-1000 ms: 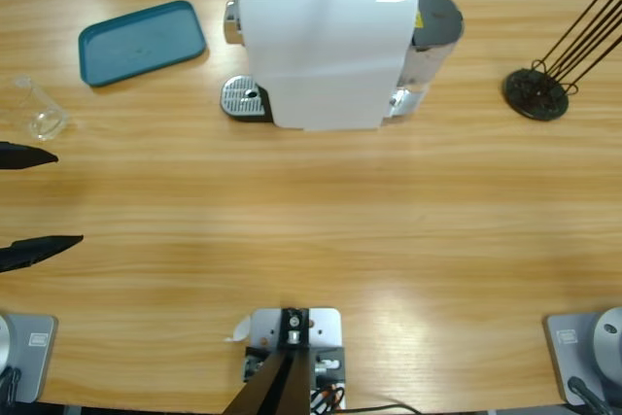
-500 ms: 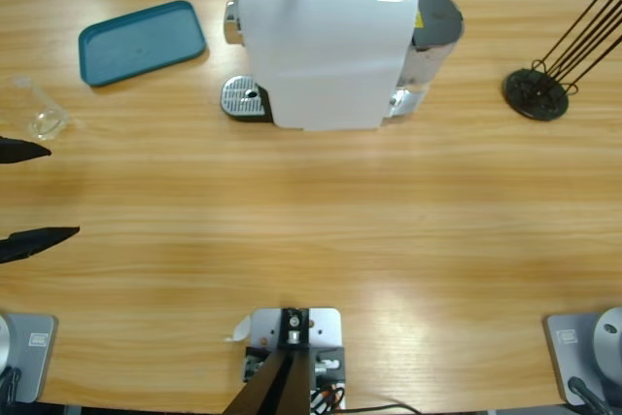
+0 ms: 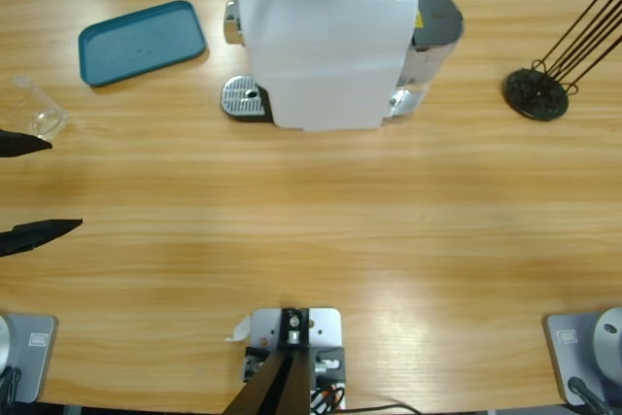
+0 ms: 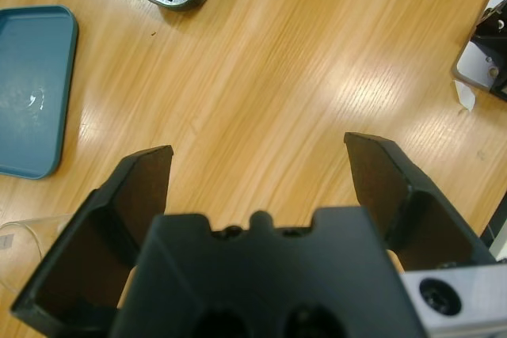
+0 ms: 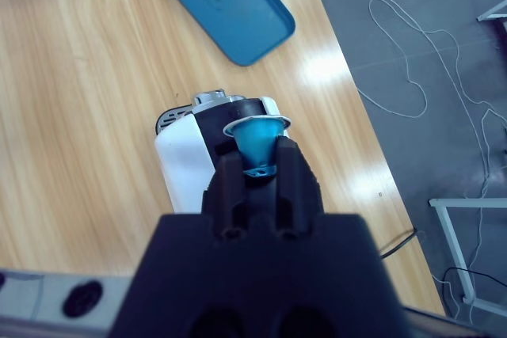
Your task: Pour coffee
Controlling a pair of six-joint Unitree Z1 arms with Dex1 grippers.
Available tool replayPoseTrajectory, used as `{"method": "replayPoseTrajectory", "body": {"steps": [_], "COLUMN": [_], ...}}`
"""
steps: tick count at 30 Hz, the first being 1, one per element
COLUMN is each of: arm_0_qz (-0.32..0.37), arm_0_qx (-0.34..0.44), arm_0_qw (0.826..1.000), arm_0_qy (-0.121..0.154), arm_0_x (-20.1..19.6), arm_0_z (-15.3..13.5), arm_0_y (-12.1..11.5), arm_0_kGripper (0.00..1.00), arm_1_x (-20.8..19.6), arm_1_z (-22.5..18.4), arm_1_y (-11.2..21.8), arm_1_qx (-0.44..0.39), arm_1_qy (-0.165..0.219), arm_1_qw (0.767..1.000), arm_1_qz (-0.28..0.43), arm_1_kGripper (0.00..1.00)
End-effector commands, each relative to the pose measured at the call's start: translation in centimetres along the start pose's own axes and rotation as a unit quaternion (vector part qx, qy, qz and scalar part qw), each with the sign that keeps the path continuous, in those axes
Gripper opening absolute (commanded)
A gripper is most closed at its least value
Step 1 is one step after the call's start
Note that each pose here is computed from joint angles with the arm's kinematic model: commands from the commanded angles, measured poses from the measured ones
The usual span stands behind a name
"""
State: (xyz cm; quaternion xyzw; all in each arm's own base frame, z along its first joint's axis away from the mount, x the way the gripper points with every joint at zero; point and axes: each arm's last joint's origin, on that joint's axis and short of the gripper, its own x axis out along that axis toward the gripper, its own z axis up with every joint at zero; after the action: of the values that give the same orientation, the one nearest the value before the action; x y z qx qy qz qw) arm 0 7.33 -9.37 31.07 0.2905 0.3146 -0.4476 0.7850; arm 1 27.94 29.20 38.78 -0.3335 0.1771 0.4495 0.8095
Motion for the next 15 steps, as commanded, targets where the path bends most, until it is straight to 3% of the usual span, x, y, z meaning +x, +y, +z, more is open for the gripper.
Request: {"method": "replayPoseTrajectory", "body": {"steps": [1, 15], "arm_0_qz": [0.01, 0.014], "arm_0_qx": [0.003, 0.003], "arm_0_qw": [1.0, 1.0], "arm_0_qy": [0.001, 0.0], "arm_0_x": [0.1, 0.3], "arm_0_z": [-1.5, -1.7], "arm_0_y": [-0.3, -0.3], "arm_0_kGripper": [0.941, 0.941], "arm_1_x": [2.6, 3.8], "arm_1_z": [-1.7, -2.7], "arm_1_y": [0.4, 0.9], "arm_1_qx": [0.0, 0.0], "arm_1_qy": [0.031, 0.046], "arm_1_qw": [0.999, 0.998], "arm_1_qz": [0.022, 0.036], "arm_1_kGripper": [0.0, 0.0]}}
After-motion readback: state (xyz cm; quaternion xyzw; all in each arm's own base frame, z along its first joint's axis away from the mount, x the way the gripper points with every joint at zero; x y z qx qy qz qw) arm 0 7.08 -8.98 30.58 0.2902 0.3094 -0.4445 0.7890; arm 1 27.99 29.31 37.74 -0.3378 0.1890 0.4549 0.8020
